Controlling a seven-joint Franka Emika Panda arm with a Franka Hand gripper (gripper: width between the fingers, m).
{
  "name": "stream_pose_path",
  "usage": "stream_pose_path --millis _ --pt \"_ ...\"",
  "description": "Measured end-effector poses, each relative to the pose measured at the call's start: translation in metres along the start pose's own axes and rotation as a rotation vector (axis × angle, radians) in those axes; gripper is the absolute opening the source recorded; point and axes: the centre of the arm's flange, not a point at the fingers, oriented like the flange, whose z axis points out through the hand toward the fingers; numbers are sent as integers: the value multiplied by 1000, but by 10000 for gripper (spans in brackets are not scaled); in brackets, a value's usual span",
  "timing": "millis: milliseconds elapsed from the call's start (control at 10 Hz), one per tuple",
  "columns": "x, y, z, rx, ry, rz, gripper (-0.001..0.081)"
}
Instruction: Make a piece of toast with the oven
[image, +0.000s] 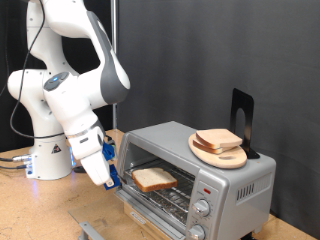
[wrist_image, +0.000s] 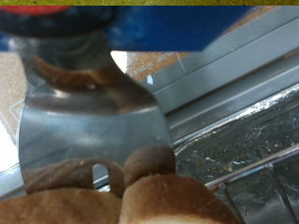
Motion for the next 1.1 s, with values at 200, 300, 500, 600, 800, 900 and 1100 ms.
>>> stream_pose_path --millis 200,300,500,600,800,900,1100 --pt "2 -11 6 -24 -22 -6 442" --pt "4 -16 8 -29 -32 -9 442" --pt "7 -24 11 -37 -47 -17 442" --pt "7 -26 12 -39 -51 -23 442" --pt "3 -23 13 -46 -69 -38 442" --pt "-2 -18 13 -54 -82 -46 442" --pt "-13 -4 12 -65 -107 -56 440"
